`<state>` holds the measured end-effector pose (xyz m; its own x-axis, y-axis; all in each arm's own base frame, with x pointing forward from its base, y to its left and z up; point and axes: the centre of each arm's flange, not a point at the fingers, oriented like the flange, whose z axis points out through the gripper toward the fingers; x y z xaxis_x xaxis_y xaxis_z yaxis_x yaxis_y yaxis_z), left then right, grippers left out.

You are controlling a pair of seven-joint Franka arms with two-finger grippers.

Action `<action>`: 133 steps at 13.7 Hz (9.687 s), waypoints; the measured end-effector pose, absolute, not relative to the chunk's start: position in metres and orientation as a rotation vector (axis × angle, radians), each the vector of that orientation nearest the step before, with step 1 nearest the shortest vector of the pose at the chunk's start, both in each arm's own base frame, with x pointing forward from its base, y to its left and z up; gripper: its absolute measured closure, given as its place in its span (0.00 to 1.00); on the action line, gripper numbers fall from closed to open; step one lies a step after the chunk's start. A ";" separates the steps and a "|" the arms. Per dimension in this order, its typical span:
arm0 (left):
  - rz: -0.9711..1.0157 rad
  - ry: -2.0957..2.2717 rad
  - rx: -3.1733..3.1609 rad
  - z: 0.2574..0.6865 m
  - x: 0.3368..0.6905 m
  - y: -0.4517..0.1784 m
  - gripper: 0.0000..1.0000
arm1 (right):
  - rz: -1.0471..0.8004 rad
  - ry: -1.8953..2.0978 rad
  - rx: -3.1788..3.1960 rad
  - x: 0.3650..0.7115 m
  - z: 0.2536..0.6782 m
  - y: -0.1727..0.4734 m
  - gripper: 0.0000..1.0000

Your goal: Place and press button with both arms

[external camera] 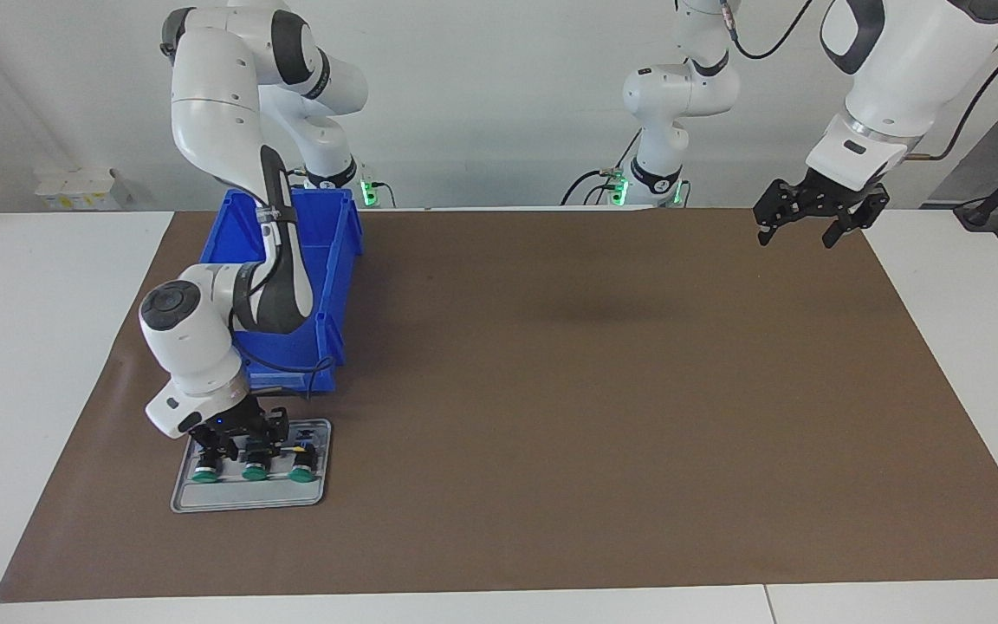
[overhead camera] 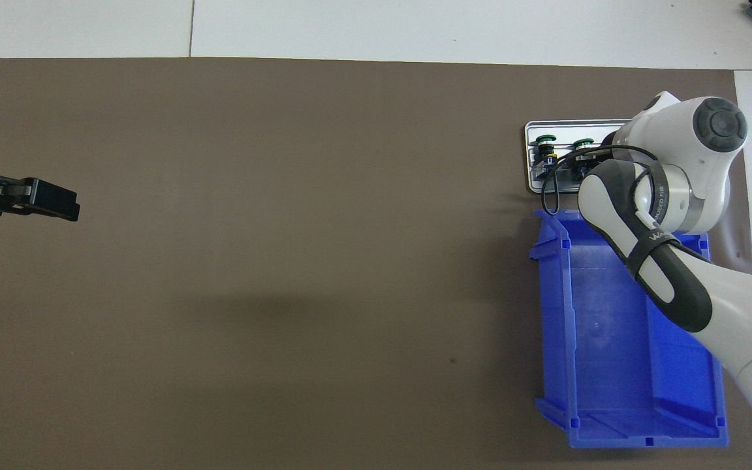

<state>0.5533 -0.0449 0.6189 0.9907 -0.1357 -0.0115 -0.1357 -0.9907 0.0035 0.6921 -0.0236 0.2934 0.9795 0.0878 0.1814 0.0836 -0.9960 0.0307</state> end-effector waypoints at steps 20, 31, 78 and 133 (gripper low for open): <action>-0.018 -0.213 3.132 0.619 0.553 -0.045 0.00 | 0.168 -1.412 2.802 0.685 0.479 0.191 0.59; -0.008 -0.232 3.131 0.622 0.552 -0.050 0.00 | 0.125 -1.967 2.481 0.565 0.387 0.470 0.59; 0.269 -1.916 2.433 0.395 0.489 -0.277 0.44 | 0.187 -0.367 3.051 0.560 0.619 -0.012 0.00; 0.363 -1.439 2.794 0.365 0.591 -0.075 0.00 | 0.049 -0.213 3.088 0.548 0.631 0.000 0.00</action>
